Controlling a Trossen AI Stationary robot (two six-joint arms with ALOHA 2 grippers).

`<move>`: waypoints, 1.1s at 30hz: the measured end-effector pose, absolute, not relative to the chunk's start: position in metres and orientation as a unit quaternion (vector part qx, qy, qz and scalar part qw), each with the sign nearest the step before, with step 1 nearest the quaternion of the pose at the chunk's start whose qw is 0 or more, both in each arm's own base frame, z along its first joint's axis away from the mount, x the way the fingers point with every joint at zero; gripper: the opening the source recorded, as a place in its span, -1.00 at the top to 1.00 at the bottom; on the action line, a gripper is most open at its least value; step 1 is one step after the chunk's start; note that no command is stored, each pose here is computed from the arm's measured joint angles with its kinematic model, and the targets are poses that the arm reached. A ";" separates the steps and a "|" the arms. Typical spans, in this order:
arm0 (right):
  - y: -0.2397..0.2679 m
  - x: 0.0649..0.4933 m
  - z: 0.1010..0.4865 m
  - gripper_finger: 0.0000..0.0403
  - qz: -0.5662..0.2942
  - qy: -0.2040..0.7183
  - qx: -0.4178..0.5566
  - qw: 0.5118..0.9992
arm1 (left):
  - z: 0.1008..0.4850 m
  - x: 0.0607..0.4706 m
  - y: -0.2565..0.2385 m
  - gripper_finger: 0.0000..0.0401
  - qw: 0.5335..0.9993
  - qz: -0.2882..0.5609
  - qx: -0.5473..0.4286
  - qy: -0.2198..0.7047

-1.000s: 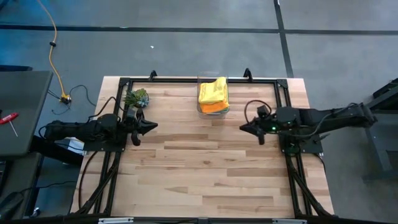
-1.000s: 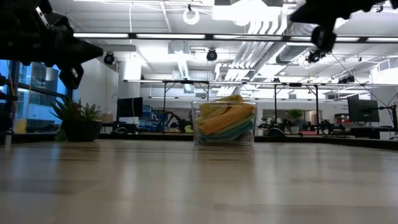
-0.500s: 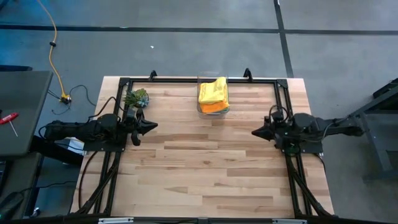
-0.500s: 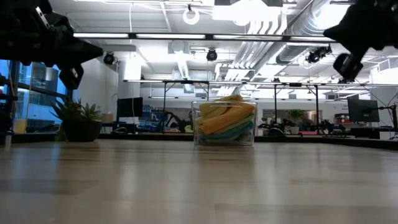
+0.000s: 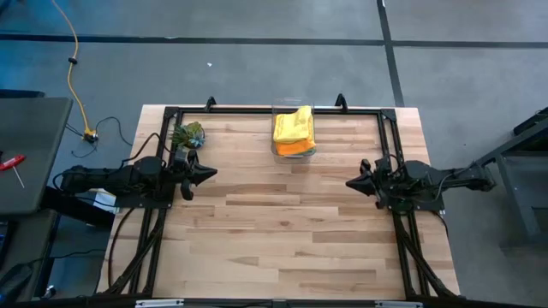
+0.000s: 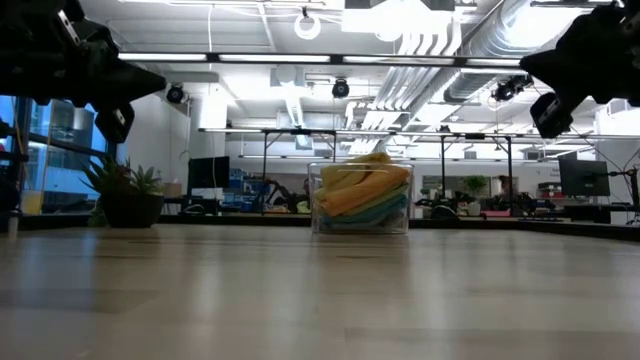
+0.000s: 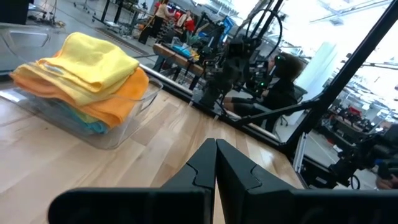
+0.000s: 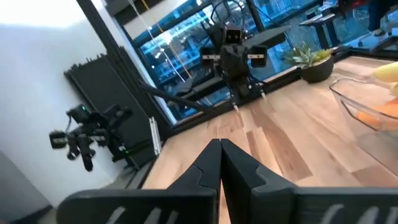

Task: Fold microfiber towels
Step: Return to Home Position

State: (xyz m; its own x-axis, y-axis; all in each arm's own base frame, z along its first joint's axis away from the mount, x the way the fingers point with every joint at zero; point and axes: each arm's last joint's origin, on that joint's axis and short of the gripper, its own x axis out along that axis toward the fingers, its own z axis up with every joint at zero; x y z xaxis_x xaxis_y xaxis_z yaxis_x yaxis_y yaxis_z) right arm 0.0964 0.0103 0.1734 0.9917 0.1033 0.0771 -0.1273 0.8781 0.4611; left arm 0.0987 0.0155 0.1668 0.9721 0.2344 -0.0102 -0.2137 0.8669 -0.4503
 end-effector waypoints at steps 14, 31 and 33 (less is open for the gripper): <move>0.011 0.098 0.166 1.00 0.053 0.014 0.169 0.984 | 0.167 0.099 0.016 1.00 0.966 0.117 -0.231 -0.022; 0.011 0.098 0.166 1.00 0.051 0.019 0.245 0.968 | 0.167 0.099 0.016 1.00 0.966 0.118 -0.230 -0.022; 0.011 0.098 0.166 1.00 0.051 0.019 0.243 0.968 | 0.167 0.099 0.016 1.00 0.966 0.118 -0.231 -0.022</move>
